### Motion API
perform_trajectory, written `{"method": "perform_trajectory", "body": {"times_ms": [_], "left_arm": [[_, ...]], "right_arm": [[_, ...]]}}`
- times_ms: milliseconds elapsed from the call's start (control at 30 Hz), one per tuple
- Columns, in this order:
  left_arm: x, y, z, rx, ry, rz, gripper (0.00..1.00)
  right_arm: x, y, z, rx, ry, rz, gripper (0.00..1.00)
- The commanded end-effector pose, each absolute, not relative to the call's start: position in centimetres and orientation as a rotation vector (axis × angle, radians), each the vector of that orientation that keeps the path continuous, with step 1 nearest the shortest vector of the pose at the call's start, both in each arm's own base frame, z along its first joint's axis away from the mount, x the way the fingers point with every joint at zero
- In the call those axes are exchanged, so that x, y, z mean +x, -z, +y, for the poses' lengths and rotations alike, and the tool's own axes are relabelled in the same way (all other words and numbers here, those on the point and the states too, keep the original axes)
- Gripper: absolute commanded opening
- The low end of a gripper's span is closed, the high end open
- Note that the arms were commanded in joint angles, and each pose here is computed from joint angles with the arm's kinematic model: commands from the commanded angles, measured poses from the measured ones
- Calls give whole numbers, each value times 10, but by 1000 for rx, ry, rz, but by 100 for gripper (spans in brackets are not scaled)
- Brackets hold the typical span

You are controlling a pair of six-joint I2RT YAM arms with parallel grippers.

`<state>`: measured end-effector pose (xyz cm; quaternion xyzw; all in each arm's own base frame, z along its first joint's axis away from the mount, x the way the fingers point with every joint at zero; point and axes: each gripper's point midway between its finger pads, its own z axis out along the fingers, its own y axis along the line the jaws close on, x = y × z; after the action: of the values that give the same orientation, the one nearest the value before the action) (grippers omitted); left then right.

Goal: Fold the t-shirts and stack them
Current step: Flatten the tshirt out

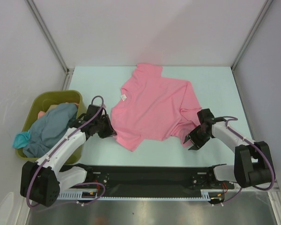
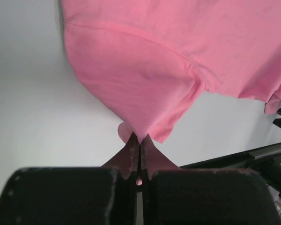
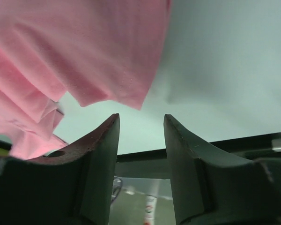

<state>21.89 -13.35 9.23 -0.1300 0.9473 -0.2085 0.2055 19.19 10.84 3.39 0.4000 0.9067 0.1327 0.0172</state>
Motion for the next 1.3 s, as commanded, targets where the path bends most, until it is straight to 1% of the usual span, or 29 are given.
{"method": "perform_trajectory", "body": {"times_ms": [0,167,300,333,533,900,1033,1100,1133,1233,1267], "left_arm": [[233,-114,-139,-305,624,2573,0],[230,-110,-136,-301,607,2576,0],[229,-110,-134,-294,598,2576,0],[230,-111,-134,-294,597,2576,0],[235,-116,-128,-285,574,2563,0],[242,-122,-122,-273,560,2546,0],[243,-124,-122,-267,560,2538,0],[243,-126,-122,-269,562,2531,1],[244,-127,-121,-271,560,2529,0],[245,-130,-120,-270,559,2513,1],[245,-129,-119,-270,556,2512,0]], "right_arm": [[216,-50,116,1468,-531,2596,49],[219,-43,113,1543,-485,2574,52],[215,-37,113,1615,-445,2577,53],[212,-35,109,1636,-395,2575,53],[202,-31,111,1649,-313,2613,50],[208,-13,110,1695,-268,2602,48],[210,-5,111,1701,-253,2614,44],[209,0,110,1722,-243,2611,39],[210,2,111,1733,-250,2606,33],[212,5,110,1741,-257,2592,23],[211,7,108,1734,-251,2599,15]]}}
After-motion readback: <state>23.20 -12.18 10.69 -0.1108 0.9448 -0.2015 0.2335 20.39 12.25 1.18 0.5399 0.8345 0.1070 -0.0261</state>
